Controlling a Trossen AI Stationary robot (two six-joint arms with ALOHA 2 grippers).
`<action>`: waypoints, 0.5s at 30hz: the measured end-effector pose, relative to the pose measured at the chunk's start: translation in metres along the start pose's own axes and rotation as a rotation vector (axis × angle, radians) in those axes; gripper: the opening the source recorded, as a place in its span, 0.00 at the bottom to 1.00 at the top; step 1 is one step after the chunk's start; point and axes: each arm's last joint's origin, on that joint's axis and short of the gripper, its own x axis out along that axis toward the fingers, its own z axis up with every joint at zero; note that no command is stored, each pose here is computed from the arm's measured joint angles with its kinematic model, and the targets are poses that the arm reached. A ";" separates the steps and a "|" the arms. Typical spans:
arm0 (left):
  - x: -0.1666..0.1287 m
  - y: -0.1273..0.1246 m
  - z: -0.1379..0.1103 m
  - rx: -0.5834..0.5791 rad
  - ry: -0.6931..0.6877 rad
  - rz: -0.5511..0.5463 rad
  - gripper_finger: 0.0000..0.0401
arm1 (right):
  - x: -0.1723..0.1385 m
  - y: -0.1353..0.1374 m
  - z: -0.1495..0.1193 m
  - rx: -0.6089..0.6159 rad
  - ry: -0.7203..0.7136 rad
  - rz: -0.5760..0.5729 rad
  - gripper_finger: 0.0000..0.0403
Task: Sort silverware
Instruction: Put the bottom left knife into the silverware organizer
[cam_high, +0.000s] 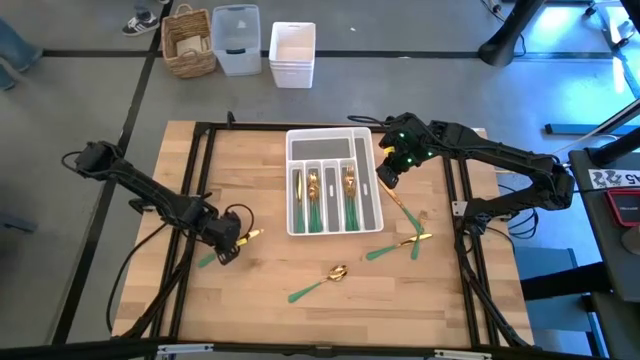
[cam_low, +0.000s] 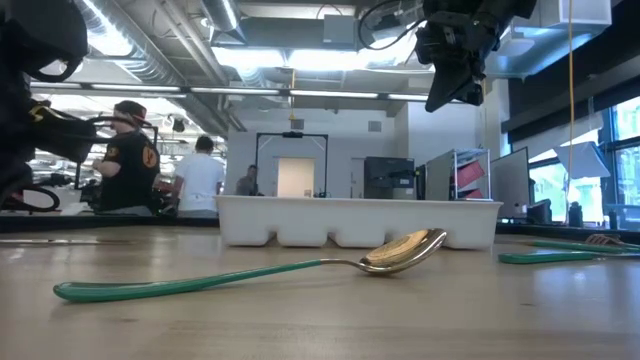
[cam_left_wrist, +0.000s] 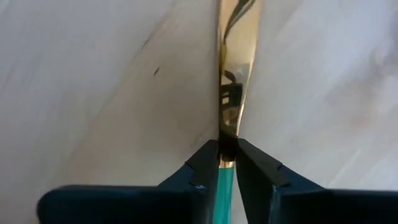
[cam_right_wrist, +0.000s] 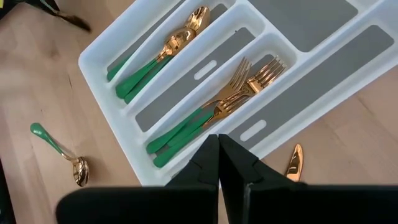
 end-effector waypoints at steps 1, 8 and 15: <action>0.000 0.000 0.000 -0.019 -0.001 0.002 0.11 | 0.000 0.000 0.000 0.000 0.000 0.000 0.01; 0.000 0.000 0.000 -0.114 -0.011 -0.002 0.05 | 0.000 0.000 0.000 0.000 0.000 0.000 0.01; 0.000 0.000 0.001 -0.209 -0.019 -0.005 0.06 | 0.000 0.000 0.000 0.000 0.000 0.000 0.01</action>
